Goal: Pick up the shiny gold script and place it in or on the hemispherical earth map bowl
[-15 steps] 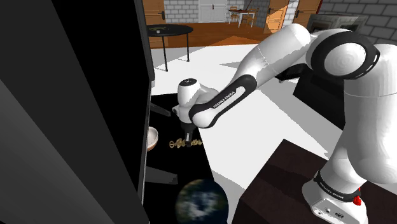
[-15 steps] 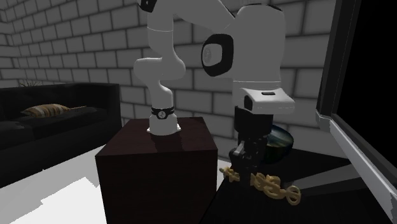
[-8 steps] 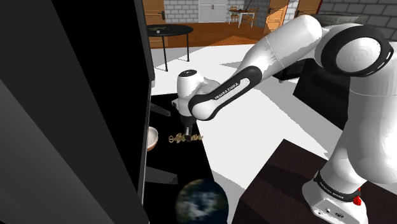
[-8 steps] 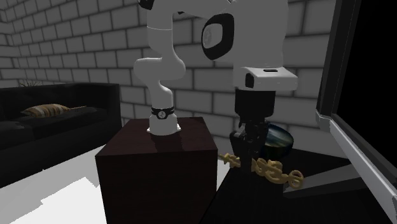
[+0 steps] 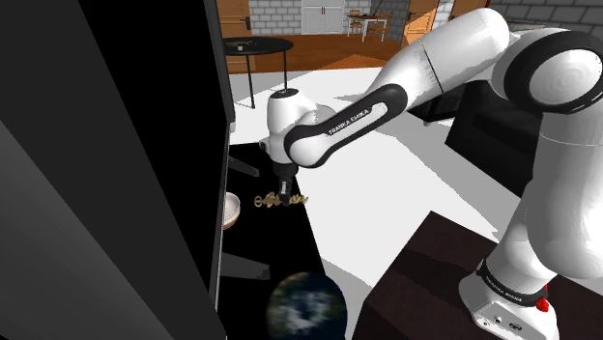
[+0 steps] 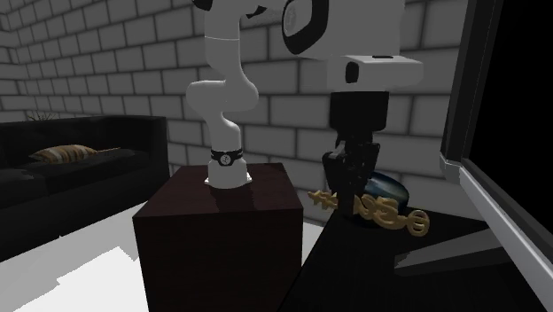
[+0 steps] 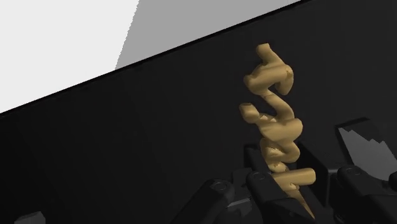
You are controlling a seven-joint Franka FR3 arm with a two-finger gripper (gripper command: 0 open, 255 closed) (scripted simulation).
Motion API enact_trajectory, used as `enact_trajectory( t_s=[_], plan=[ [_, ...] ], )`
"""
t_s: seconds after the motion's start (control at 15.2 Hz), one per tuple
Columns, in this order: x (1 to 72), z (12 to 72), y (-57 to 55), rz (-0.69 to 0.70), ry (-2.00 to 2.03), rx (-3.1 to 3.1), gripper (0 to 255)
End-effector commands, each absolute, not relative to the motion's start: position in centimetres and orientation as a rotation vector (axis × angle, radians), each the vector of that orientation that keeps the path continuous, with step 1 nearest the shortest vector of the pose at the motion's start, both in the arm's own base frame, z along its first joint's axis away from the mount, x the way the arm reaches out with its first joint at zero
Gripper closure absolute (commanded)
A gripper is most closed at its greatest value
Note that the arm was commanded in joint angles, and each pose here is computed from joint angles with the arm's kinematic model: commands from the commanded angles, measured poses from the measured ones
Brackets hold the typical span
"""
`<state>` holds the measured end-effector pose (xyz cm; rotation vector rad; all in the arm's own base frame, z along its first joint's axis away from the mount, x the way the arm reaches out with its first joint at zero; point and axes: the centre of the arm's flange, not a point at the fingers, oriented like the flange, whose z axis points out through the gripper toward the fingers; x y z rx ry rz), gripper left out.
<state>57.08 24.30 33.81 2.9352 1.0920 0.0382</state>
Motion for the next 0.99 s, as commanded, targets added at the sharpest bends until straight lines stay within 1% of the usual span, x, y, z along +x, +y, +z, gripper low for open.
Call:
enact_trajectory(
  t_s=[0.0, 0.46, 0.92],
  plan=[
    [57.0, 34.8, 24.2, 0.037, 1.092, 2.935, 255],
    [57.0, 38.4, 24.2, 0.037, 1.092, 2.935, 255],
    [48.6, 38.6, 28.1, 0.037, 1.092, 2.935, 255]
  ],
)
